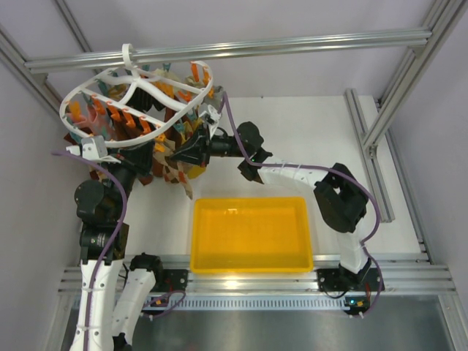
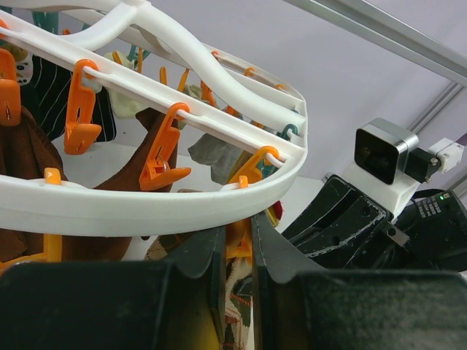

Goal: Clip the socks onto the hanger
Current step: Clamp the sock onto the hanger.

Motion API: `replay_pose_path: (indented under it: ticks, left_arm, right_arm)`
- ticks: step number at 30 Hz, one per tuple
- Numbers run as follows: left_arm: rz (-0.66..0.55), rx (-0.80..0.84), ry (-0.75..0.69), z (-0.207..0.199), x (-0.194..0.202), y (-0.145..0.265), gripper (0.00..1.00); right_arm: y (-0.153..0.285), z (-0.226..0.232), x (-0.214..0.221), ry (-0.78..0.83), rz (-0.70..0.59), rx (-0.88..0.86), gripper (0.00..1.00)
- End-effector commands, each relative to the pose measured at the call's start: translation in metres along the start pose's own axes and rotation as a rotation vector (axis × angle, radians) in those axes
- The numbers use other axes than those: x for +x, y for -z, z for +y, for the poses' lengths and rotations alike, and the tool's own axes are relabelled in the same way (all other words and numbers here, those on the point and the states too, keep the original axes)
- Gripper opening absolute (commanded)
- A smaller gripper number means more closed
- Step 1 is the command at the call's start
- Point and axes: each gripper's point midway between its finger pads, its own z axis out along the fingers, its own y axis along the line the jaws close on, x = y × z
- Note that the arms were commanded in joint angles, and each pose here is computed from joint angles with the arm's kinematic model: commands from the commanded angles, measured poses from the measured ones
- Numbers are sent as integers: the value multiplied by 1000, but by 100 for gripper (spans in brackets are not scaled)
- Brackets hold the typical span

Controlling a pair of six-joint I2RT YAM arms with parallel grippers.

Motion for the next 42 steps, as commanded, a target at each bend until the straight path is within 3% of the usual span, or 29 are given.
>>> replay_pose_path:
  ticks: [1,18,32,38,39,42]
  left_arm:
    - [-6,11,-11,-3,-6,-3,0]
    - [10,25,19,-7,-3,-5,1]
    - [-26,24,27,-12,-17,3,59]
    - [-48,48,9,-19,-23,16,72]
    - [-51,51,1,-20,-24,19,88]
    - [-59,44,-20,-20,-26,28,90]
  right_arm:
    - [-5,14,-40,83,-85,-53,0]
    - [-12,15,-56,111,-112,-64,0]
    - [-10,12,-46,112,-83,-53,0]
    - [-8,9,-42,124,-59,-41,0]
    - [-5,8,-42,123,-53,-36,0]
    - [3,3,-39,119,-30,-15,0]
